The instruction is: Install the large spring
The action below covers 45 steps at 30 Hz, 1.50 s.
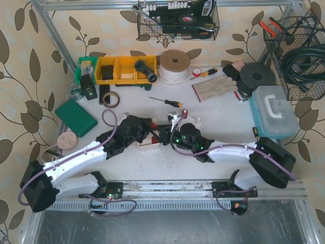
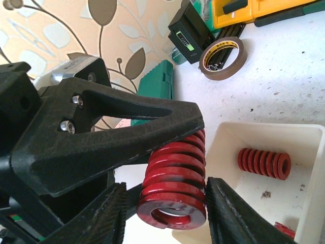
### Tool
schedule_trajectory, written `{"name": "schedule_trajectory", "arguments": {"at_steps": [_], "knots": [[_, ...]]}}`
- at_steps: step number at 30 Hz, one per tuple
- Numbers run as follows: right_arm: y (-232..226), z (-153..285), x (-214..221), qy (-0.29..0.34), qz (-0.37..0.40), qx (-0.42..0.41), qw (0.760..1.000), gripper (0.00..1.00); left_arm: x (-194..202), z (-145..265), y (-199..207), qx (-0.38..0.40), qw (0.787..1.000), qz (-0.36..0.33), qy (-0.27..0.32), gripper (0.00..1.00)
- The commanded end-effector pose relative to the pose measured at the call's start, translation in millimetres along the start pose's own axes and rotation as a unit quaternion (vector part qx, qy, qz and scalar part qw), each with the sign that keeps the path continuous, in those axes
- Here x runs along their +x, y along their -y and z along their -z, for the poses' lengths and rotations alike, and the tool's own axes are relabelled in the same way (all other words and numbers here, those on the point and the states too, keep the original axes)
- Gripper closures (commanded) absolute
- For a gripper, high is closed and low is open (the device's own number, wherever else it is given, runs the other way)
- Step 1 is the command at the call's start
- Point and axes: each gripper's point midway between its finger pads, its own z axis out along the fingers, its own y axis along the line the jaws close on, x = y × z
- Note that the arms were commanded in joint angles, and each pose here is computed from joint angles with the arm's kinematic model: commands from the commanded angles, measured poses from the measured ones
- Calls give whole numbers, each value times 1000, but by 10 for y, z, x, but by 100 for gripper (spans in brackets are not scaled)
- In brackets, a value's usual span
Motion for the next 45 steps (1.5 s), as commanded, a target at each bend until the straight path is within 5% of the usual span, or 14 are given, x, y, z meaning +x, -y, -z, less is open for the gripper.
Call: {"name": "schedule_trajectory", "arguments": {"at_steps": [1,27,37,40,41,45], "knots": [[-59,-40,-96,14,13,1,1000,57,45,55,263,34,999,12,-3,100],[-21,-76,-71,6,18,12,1000,61,117,45,307,40,999,12,-10,100],[-30,-63,-77,5,24,13,1000,100,106,59,290,39,999,15,-8,100],[-23,-49,-88,5,26,17,1000,100,113,63,298,41,999,10,-10,100],[-22,-45,-82,3,28,18,999,100,116,67,303,42,999,8,-11,96],[-31,-45,-77,-9,35,23,999,100,101,92,271,35,999,4,-9,52]]}}
